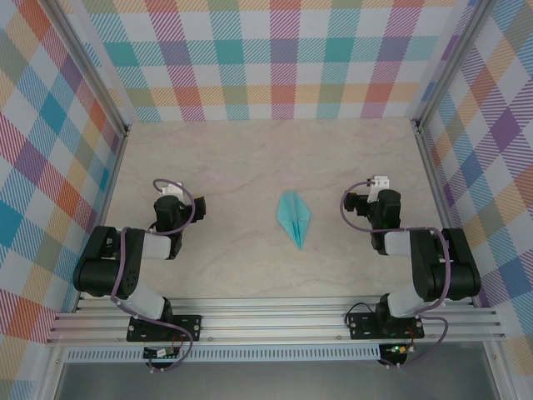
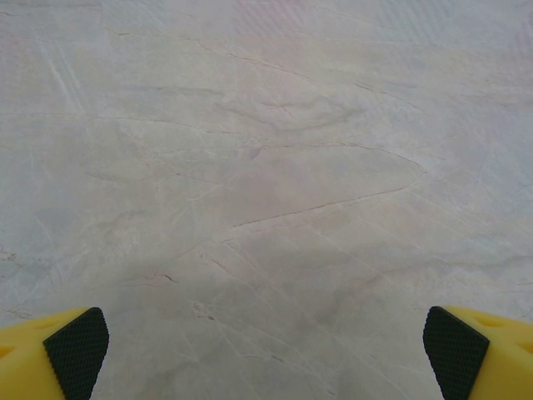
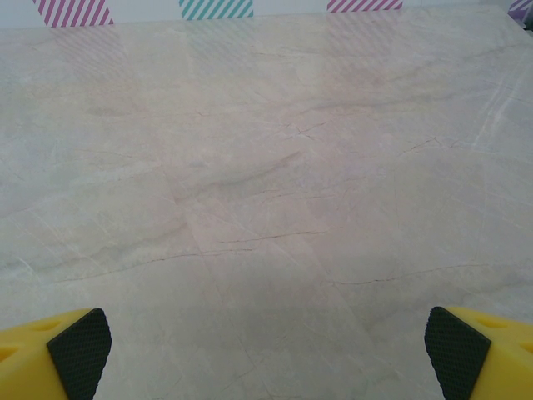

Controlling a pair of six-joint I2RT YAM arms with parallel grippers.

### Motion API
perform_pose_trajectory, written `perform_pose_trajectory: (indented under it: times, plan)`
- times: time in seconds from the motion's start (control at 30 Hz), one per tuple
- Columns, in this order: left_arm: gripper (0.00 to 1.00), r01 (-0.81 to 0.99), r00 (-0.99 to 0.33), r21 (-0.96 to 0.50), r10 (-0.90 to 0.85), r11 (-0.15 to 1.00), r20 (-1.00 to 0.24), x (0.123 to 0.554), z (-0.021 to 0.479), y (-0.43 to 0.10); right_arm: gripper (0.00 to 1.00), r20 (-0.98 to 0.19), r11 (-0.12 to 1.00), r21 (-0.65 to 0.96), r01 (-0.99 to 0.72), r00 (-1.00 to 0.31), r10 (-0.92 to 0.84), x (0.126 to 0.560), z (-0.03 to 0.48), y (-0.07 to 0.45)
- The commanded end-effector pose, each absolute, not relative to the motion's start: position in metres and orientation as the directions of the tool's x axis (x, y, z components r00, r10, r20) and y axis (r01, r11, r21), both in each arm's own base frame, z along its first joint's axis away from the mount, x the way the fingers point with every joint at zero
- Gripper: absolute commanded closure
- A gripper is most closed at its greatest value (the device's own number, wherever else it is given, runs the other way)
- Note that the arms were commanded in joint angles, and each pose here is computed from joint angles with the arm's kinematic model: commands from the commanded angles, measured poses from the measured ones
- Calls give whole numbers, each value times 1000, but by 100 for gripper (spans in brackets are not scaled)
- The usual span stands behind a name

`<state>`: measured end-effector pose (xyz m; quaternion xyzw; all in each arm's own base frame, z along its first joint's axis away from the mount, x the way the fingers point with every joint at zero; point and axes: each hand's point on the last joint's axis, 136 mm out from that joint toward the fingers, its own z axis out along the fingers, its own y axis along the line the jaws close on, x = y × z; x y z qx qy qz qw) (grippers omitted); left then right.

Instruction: Fold a paper plane with a square sheet of paper (pick it up from the middle)

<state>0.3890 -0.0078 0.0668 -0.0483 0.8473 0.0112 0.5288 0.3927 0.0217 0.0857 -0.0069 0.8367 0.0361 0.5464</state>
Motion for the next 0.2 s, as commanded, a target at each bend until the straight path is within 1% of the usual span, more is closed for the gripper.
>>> perform_pose_trajectory:
  times: [0.0, 0.17]
  plan:
    - [0, -81, -395, -42, -71, 996, -916, 398, 80, -8, 0, -925, 997, 61, -51, -379, 37, 397, 91, 21]
    - [0, -82, -393, -42, -71, 996, -917, 398, 80, -8, 0, -924, 996, 66, -56, -380, 40, 397, 91, 21]
